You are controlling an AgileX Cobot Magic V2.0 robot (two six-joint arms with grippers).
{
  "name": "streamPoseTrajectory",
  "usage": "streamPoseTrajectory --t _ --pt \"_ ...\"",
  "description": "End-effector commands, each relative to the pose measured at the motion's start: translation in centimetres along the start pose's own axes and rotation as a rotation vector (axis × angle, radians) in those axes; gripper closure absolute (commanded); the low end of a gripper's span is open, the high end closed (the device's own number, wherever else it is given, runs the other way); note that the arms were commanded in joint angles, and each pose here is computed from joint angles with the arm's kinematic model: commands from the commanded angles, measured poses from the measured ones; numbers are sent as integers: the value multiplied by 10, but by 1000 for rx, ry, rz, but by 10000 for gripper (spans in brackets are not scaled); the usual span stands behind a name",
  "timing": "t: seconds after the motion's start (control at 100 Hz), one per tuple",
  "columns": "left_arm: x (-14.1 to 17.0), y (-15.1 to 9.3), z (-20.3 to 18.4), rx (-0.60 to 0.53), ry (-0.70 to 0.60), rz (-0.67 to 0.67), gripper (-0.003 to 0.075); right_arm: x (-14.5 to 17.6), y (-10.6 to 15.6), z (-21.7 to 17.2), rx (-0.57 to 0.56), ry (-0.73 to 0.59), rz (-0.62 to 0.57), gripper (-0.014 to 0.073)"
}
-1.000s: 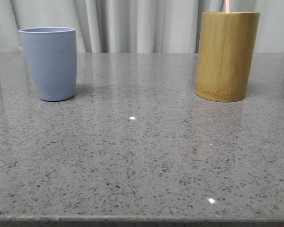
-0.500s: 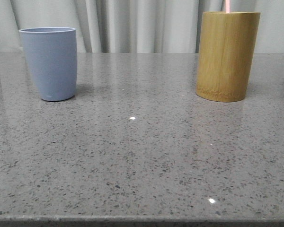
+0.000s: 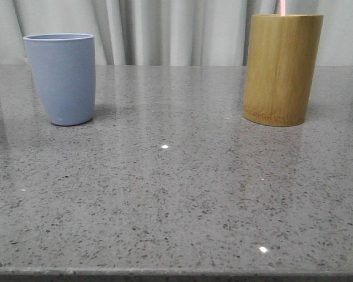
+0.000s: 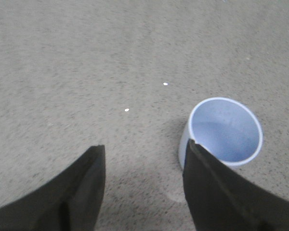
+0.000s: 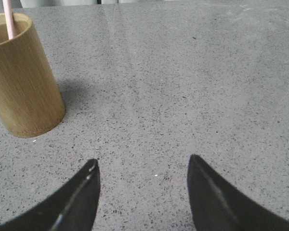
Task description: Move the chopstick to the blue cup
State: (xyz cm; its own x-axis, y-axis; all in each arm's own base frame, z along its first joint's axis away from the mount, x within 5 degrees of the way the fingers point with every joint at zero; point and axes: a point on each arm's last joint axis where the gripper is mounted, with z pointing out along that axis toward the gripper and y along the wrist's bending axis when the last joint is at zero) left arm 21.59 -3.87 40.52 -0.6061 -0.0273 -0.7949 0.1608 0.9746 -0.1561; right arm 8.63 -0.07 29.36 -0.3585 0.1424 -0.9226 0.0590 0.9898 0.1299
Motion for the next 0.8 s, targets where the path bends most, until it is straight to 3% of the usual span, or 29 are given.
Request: streamPoseTrajectory --t 0.0,0.19,0.42,0.79 --pt "-23 -11 7 45 -32 15 353 -16 2 -2 -5 -84 -14 171" --pt "-37 -29 50 91 113 53 353 -15 1 -2 -3 -74 -14 171" --pt "-43 -44 92 119 196 80 353 -15 1 -2 -3 -74 -14 171" --pt "-31 -42 127 108 309 72 353 -15 2 -2 -4 -75 -14 171"
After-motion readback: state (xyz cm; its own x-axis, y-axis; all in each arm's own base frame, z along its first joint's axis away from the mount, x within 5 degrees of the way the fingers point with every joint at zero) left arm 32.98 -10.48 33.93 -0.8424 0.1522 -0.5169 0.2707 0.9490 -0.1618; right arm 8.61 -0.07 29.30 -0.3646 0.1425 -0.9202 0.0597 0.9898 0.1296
